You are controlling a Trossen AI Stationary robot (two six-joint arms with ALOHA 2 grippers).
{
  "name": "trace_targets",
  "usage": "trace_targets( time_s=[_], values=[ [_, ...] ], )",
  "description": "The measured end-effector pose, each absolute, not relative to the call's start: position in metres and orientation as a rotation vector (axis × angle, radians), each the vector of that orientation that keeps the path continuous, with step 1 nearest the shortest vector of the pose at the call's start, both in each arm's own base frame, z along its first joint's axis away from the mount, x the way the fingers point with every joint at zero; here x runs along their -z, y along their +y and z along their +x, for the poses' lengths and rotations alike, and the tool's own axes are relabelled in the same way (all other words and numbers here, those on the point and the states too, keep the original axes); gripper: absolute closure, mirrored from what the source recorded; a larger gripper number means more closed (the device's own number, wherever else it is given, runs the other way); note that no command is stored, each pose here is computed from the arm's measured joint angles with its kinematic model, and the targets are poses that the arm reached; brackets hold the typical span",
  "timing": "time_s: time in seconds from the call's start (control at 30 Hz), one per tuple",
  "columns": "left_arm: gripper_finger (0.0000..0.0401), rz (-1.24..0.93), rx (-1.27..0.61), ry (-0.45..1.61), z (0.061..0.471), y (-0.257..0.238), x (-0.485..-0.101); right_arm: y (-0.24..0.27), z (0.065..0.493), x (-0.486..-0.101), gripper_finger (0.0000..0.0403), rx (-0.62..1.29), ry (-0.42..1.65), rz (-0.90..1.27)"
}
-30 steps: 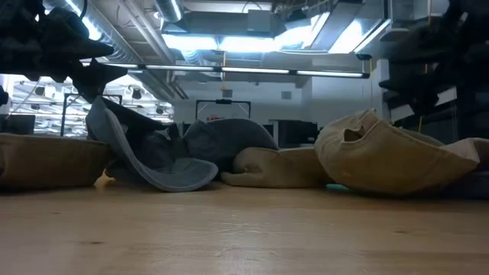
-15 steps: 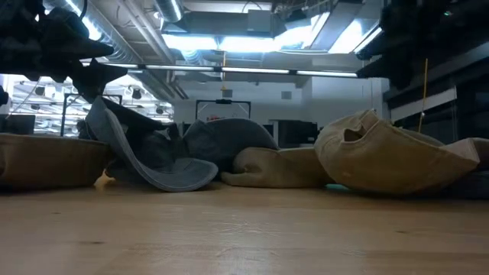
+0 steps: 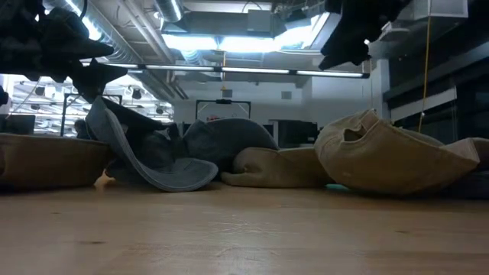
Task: Pick & Place hat
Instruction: Prepare the brown cap
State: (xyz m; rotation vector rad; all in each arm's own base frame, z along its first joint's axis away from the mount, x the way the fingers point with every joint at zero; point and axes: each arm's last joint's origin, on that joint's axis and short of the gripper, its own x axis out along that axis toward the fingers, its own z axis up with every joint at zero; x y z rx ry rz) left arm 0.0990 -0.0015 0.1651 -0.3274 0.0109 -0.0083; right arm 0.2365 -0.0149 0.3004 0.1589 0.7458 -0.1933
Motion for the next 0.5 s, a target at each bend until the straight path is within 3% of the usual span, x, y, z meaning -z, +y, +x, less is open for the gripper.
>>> trace_targets(
  time_s=[0.27, 0.5],
  values=[
    [0.0194, -0.327, 0.009, 0.011, 0.099, -0.002, -0.165, -0.016, 0.231, -0.305, 0.0171, 0.29, 1.151, 0.165],
    [0.0194, -0.327, 0.009, 0.011, 0.099, -0.001, -0.165, -0.014, 0.217, -0.274, 0.0171, 0.211, 1.344, 0.093]
  ],
)
